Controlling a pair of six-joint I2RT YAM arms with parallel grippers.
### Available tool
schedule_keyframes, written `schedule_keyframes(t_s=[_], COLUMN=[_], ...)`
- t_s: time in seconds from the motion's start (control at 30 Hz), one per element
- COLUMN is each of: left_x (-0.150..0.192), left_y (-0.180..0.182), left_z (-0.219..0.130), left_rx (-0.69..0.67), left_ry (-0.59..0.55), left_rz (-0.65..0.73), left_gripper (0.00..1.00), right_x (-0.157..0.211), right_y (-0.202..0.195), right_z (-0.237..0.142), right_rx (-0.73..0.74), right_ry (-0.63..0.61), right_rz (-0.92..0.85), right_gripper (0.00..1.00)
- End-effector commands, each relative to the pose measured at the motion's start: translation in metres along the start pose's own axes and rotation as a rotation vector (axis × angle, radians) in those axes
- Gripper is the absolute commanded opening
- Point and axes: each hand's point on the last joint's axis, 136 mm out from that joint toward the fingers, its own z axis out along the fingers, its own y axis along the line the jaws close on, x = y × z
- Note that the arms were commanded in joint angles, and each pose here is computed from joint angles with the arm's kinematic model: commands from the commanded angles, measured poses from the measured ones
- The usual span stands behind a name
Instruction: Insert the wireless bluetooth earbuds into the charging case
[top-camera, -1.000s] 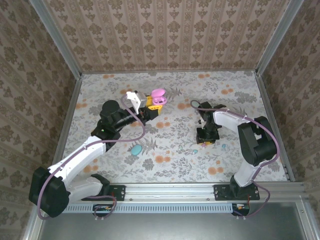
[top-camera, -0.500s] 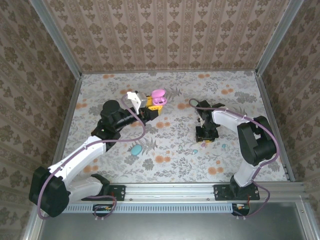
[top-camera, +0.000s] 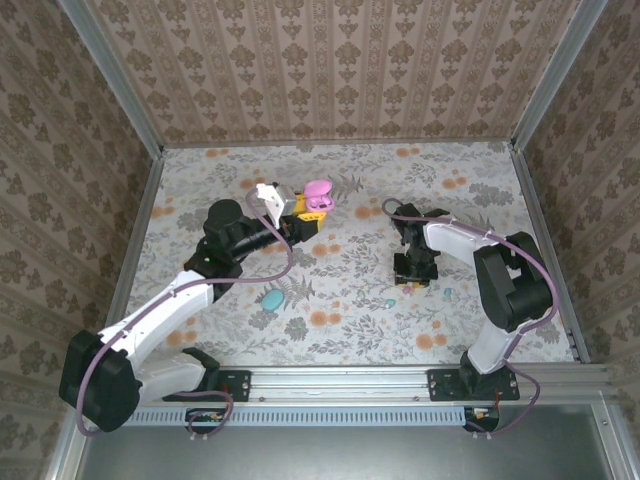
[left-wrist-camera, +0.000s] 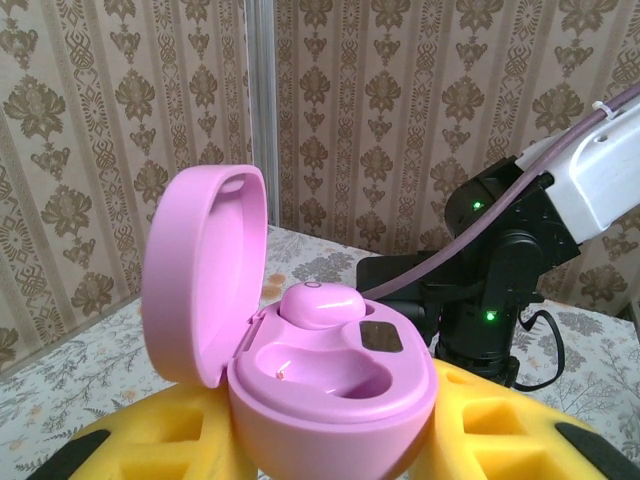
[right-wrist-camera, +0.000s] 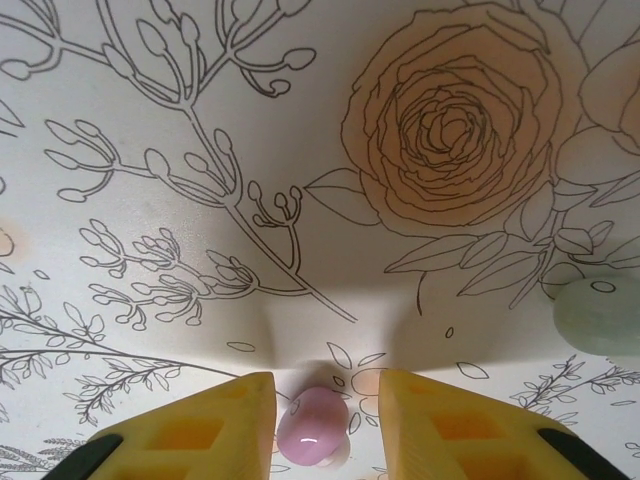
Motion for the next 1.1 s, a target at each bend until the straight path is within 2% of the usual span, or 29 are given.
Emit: schedule_keyframes(t_s=[0.0,0.83,1.07], left_x=[-0.0081,-0.0062,-0.0059], left_y=[-0.005,-0.0037,-0.0031], left_z=[0.0015,-0.0006,-0.0003], left_rx=[0.023,0.015,0.015], left_ry=[-0.018,-0.016,-0.016], left_rz=[0.032,0.032,0.03], left_gripper=[0.35,0.35,0.35], right_x=[0.0055,0.0114,0.0145], right_y=[0.0011,0.0042,0.0018], right_z=[0.0044,0.0103,0.0099], right_rx=[-0.004,-0.009,0.017], right_ry=[0.019,0.031,0.027], right_rz=[0.024,0.027,0.035], right_gripper=[0.34,0.28,0.3])
